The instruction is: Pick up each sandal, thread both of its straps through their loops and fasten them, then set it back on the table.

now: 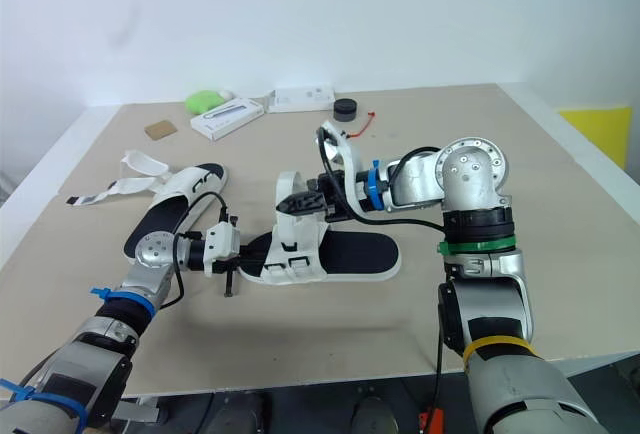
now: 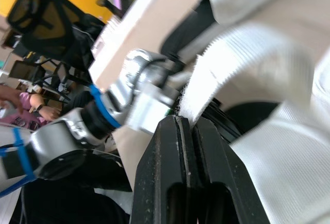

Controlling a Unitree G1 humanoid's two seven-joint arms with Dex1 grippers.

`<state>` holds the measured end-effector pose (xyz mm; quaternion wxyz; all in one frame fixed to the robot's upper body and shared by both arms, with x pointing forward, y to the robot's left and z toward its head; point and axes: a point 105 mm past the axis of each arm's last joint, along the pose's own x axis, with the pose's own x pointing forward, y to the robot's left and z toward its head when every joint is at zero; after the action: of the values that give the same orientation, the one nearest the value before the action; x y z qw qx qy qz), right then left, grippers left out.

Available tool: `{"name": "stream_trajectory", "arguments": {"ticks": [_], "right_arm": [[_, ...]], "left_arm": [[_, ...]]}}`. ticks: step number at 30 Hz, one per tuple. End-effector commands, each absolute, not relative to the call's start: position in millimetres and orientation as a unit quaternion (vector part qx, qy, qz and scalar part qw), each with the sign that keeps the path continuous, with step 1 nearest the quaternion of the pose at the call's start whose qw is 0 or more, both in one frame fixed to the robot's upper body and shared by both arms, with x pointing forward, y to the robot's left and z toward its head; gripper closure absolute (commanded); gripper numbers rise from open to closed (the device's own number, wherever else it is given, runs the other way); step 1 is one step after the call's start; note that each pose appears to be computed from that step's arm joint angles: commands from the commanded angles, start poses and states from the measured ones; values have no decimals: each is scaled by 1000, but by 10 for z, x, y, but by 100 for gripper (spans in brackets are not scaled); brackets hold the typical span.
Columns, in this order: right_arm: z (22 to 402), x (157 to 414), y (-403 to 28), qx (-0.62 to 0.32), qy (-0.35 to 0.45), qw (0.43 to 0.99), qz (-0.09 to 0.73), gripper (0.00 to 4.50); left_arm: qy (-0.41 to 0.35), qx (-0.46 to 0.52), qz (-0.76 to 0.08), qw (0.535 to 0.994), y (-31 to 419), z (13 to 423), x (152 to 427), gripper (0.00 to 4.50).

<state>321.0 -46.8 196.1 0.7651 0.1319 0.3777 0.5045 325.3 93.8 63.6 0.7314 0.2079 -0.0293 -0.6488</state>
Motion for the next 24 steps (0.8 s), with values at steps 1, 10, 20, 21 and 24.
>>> {"name": "stream_trajectory", "arguments": {"ticks": [1, 10, 20, 21, 24], "right_arm": [[1992, 3269, -506, 133, 378, 771, 494, 449], [1885, 3252, -541, 129, 395, 767, 490, 449], [1918, 3202, -501, 144, 395, 749, 512, 449], [1872, 3178, -501, 141, 400, 747, 512, 449], [1841, 3160, -502, 147, 405, 743, 512, 449]], "left_arm": [[167, 182, -692, 679, 1072, -256, 2747, 450], [167, 180, -690, 680, 1093, -262, 2711, 450], [171, 179, -689, 681, 1086, -297, 2694, 450], [171, 179, -689, 681, 1085, -300, 2692, 450], [172, 178, -690, 680, 1080, -311, 2683, 450]]}}
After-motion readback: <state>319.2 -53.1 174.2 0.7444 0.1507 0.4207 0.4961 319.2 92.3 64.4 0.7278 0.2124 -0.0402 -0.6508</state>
